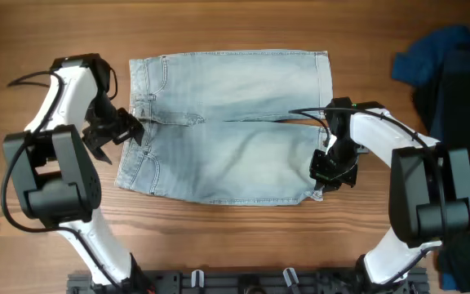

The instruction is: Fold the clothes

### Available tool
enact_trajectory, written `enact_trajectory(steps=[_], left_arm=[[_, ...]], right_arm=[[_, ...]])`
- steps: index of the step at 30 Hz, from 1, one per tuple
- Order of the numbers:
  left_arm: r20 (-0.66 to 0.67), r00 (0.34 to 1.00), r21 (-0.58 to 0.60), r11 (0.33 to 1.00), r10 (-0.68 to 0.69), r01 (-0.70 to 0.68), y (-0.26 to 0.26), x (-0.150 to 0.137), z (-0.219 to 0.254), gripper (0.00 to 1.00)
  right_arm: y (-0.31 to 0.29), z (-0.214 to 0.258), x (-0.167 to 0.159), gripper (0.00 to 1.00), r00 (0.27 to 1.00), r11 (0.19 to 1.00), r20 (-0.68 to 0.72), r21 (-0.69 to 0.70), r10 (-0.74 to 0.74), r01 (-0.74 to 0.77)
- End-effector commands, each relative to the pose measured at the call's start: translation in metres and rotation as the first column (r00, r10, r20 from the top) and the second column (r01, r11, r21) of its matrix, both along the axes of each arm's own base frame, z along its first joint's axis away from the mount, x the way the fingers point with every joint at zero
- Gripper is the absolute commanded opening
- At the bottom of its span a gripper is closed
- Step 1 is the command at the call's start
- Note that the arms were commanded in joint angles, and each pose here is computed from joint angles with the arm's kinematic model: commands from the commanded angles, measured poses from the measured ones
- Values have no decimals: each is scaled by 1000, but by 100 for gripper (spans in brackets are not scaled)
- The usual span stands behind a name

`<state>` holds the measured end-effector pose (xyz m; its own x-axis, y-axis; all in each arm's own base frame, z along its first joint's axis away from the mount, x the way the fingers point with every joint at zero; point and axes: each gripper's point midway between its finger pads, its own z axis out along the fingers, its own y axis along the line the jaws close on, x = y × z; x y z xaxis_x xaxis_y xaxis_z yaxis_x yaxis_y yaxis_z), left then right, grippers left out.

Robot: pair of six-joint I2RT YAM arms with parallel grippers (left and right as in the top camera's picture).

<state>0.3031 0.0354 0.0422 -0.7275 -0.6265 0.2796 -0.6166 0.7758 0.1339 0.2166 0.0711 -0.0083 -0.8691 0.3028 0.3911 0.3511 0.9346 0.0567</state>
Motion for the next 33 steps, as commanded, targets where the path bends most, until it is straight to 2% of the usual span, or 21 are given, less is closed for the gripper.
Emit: enact_trajectory(steps=[1,7,9,14,21,23,26,28,30,33], left_arm=[[-42,993,21,994,108,-107,6,-9,-2,74],[-103,976,-67,977,194,-201,-6,-27,-15,75],[-129,970,-87,972,206,-218,-11,-36,-21,79],[-169,960,-77,969,221,-236,-14,-50,-30,86],[-158,956,-64,963,249,-261,-15,-56,-48,82],[-140,955,-36,963,260,-267,-10,-53,-50,74],[-124,959,-11,966,255,-258,-5,-51,-53,51],[-110,961,-11,966,255,-258,-4,-48,-54,34],[-91,963,-12,966,255,-257,-3,-44,-56,6],[-92,964,-14,967,251,-253,-3,-44,-55,4]], right_arm=[[-13,-19,-16,7,998,997,-52,-70,32,-36],[-13,-20,-16,7,998,997,-52,-70,32,-36],[-13,-20,-16,7,998,997,-52,-70,32,-36],[-13,-20,-16,8,998,997,-52,-70,32,-36],[-13,-20,-14,8,999,997,-45,-70,32,-35],[-13,-20,-15,7,998,997,-45,-70,32,-35],[-13,-20,-15,6,998,997,-45,-69,32,-35],[-13,-20,-15,4,998,997,-45,-70,32,-35],[-13,-20,-14,4,998,997,-44,-70,32,-35],[-13,-19,-12,4,999,997,-41,-70,33,-35]])
